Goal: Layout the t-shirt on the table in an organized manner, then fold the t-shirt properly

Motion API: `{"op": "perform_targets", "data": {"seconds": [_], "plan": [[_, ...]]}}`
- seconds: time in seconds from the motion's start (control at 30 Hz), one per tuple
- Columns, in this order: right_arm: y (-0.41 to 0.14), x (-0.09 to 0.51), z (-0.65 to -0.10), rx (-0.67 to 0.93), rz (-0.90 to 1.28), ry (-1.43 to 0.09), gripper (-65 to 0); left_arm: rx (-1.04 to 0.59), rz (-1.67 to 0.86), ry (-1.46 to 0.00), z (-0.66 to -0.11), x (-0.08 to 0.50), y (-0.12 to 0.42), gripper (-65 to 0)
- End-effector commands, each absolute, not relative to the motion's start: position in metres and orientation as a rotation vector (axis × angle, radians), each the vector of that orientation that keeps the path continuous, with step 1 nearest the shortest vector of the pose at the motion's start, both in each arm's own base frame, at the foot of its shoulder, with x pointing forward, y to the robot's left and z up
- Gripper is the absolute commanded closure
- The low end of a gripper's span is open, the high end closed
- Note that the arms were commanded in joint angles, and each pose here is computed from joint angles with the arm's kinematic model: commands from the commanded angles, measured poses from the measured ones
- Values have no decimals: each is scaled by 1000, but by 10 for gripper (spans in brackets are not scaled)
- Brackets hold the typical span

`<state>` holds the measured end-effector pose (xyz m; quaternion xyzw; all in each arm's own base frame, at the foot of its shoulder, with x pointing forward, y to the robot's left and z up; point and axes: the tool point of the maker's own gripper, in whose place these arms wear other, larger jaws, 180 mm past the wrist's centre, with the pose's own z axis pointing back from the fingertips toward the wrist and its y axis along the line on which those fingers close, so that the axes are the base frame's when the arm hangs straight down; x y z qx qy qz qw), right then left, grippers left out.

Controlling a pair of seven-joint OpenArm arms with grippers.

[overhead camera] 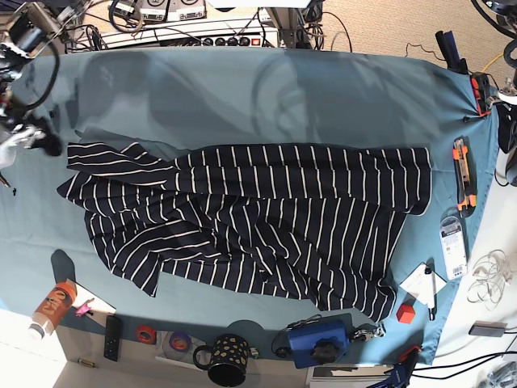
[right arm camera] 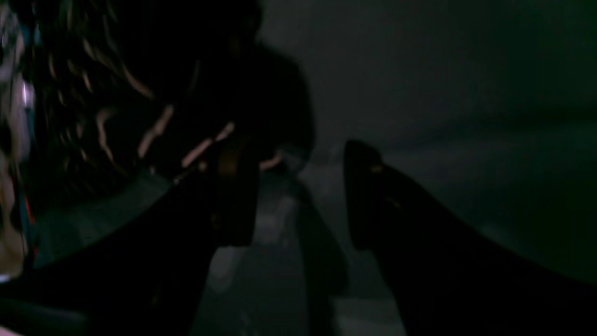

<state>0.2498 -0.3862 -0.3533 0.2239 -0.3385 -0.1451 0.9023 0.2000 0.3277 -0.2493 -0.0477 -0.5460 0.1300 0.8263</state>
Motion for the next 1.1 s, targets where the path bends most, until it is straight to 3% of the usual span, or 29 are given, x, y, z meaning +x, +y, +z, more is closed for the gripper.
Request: {"op": "perform_targets", "data": {"seconds": [0.0, 0.3, 0.57, 1.0, 1.07], "plan": [[-390, 260, -338, 451, -263, -736, -296, -99, 254, -1207, -236, 204, 328, -213], [-349, 277, -344, 478, -104, -675, -296, -100, 255, -1208, -236, 204, 327, -213], [-372, 302, -337, 292, -66, -702, -296, -100, 255, -1208, -236, 204, 327, -213], [-318, 304, -378, 297, 141, -546, -296, -100, 255, -1208, -236, 204, 327, -213], [-312, 302, -383, 302, 161, -522, -249, -100, 255, -1208, -236, 204, 327, -213]]}}
